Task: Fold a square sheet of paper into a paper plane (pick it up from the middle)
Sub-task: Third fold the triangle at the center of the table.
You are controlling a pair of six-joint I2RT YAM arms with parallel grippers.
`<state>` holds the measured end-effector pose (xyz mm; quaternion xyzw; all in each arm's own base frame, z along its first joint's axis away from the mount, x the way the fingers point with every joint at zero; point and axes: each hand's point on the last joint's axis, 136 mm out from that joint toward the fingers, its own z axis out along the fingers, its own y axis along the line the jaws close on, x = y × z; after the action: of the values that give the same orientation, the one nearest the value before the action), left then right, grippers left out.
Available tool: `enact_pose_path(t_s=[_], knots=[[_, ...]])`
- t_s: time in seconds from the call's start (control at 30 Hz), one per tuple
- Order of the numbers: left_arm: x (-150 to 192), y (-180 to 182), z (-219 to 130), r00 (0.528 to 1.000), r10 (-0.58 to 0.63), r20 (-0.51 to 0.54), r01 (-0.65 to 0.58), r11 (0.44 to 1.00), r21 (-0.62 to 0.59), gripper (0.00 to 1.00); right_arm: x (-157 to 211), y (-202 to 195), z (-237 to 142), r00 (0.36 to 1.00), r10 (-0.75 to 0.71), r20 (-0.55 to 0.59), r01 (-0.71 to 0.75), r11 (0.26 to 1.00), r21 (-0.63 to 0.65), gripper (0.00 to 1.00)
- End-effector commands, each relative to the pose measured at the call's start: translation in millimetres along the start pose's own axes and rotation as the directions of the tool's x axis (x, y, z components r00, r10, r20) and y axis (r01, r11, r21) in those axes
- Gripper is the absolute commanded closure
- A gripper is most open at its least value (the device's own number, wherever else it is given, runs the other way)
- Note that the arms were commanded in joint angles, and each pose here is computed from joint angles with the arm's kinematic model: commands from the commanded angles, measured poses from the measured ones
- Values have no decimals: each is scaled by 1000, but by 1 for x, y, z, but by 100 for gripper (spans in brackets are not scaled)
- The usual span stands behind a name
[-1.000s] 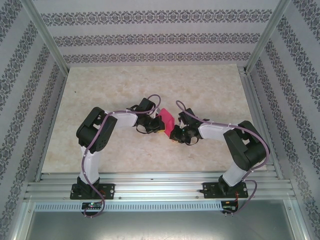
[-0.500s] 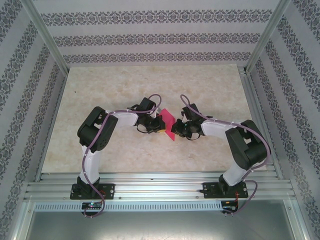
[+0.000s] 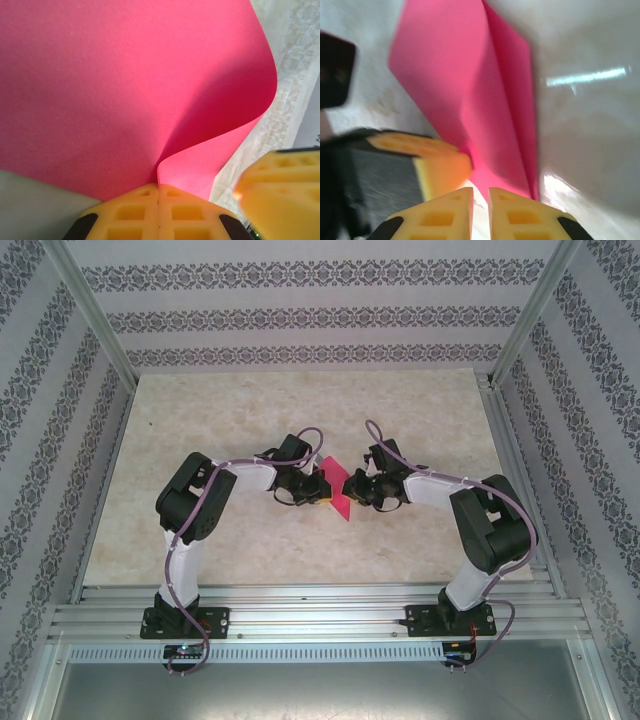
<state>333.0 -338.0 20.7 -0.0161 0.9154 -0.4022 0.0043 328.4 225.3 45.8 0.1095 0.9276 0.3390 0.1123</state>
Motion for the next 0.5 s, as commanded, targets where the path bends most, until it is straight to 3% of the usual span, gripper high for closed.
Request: enact_pose_path(t_s=[0.0, 0.2, 0.27, 0.37, 0.47], knots=[[5, 24, 10, 999, -22, -26, 21, 998, -65, 95, -22, 1, 4, 999, -9, 37, 10, 1000, -13, 84], [6, 25, 11, 999, -25, -34, 22, 998, -66, 95, -21, -18, 34, 999, 41, -29, -42, 999, -34, 84], [5, 25, 11, 999, -29, -31, 27, 998, -63, 95, -17, -33, 42, 997, 61, -41, -61, 998, 17, 85], [6, 25, 11, 999, -26, -34, 24, 998, -66, 95, -20, -44, 35, 998, 61, -20, -60, 995, 81, 85], [6, 25, 10, 999, -26, -34, 23, 997, -69, 95, -31, -17, 13, 999, 16, 30, -17, 999, 32, 84]])
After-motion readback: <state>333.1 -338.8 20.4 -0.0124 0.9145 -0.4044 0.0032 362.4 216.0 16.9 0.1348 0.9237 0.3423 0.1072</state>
